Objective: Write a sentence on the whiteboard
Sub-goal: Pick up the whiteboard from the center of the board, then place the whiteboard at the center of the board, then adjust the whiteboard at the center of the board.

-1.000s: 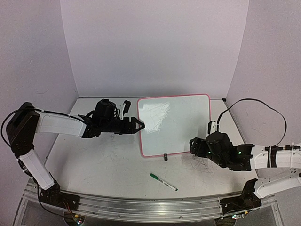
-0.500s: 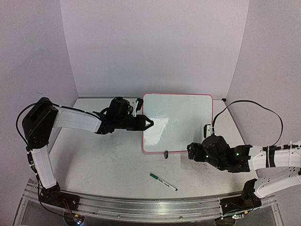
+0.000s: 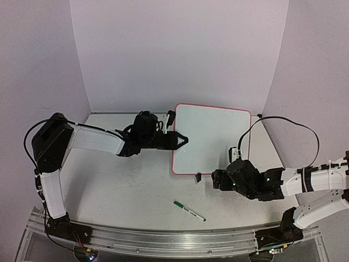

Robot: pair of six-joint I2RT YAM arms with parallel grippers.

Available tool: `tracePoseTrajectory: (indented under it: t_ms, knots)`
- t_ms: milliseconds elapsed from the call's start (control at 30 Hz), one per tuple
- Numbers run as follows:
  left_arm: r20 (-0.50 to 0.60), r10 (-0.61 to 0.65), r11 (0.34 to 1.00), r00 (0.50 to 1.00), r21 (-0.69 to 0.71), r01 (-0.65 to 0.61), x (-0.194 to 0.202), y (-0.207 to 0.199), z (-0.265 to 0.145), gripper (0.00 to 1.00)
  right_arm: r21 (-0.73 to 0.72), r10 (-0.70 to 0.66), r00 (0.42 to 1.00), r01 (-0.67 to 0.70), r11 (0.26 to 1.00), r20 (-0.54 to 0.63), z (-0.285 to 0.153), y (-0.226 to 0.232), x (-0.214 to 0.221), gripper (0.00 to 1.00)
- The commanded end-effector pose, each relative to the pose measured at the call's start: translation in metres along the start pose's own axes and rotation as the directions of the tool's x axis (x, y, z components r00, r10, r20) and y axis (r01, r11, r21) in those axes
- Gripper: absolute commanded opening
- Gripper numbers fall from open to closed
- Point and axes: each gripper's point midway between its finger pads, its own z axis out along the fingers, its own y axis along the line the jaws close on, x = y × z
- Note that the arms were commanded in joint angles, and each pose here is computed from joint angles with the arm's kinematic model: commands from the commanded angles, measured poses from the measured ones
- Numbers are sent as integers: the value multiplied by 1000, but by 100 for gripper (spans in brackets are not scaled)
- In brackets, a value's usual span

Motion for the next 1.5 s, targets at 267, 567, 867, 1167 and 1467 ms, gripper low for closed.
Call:
tracePoseTrajectory:
  t_ms: [267, 567, 867, 1167, 1467]
  knots:
    - [-98, -43, 997, 994, -64, 37, 49, 23, 8, 38, -247, -71, 994, 48, 968, -87, 33, 76, 19, 85]
    - [-60, -31, 992, 998, -120, 24, 51, 26, -38, 75, -223, -57, 992, 30, 974, -113, 62, 91, 27, 72]
    - [2, -62, 982, 998, -181, 62, 33, 52, -82, 85, -193, -7, 997, -8, 981, -79, 53, 82, 16, 76]
    - [-29, -57, 981, 998, -190, 51, 37, 65, -67, 46, -196, -19, 995, 0, 981, -93, 66, 99, 17, 72]
    - [-60, -35, 982, 998, -187, 23, 43, 73, -53, 30, -211, 0, 999, -11, 977, -54, 76, 116, 13, 59]
